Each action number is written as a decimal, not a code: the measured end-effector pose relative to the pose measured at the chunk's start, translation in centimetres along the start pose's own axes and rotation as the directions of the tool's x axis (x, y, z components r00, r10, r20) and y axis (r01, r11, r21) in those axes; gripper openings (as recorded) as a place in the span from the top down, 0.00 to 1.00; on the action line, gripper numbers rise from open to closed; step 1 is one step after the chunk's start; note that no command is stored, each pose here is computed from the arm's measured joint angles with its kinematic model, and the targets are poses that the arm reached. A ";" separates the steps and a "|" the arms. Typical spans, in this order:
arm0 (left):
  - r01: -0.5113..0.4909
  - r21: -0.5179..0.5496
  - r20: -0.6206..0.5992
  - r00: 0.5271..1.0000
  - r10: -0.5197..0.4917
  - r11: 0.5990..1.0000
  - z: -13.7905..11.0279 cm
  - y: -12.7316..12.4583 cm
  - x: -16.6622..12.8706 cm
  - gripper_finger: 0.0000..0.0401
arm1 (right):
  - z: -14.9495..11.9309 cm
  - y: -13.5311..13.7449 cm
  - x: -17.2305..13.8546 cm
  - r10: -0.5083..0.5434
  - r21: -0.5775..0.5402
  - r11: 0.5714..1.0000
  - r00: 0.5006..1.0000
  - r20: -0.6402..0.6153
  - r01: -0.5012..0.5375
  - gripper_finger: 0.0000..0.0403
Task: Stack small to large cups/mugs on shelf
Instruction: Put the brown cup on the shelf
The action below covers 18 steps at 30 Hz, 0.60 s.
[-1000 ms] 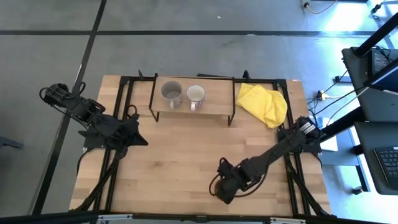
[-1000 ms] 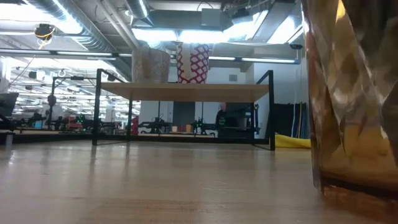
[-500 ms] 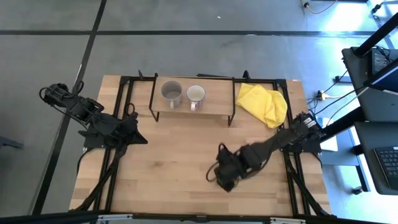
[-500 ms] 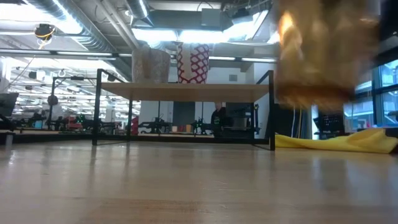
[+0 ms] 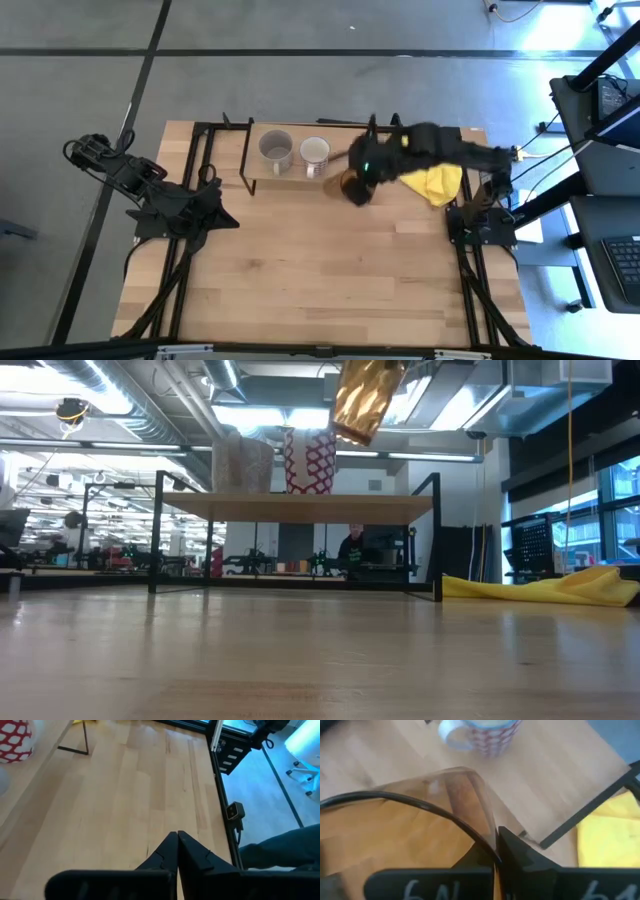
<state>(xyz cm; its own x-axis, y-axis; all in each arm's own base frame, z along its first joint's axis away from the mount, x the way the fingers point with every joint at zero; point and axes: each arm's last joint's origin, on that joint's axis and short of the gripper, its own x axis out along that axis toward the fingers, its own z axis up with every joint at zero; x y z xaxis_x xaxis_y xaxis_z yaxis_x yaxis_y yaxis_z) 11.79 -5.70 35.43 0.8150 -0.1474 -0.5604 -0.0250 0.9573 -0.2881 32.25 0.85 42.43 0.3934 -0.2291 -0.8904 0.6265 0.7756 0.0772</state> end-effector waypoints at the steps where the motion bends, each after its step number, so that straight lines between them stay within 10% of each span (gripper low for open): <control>1: 0.001 -0.008 -0.001 1.000 -0.001 1.000 0.0 0.0 0.0 1.00 | 0.5 -0.8 -0.3 0.013 0.016 1.000 1.000 0.008 -0.013 0.98; 18: -0.022 -0.019 0.014 1.000 0.022 1.000 0.0 0.0 0.0 1.00 | 3.0 -8.2 4.9 -0.144 0.280 0.943 0.979 -0.147 0.181 0.98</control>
<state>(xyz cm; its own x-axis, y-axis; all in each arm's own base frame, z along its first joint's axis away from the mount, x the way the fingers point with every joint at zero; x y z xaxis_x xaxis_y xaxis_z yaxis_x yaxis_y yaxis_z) 11.80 -5.67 35.43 0.8221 -0.1224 -0.5560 -0.0539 0.9555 -0.2900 31.06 -8.37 38.80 0.1957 -0.2496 -0.9483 0.8503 0.5250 0.0373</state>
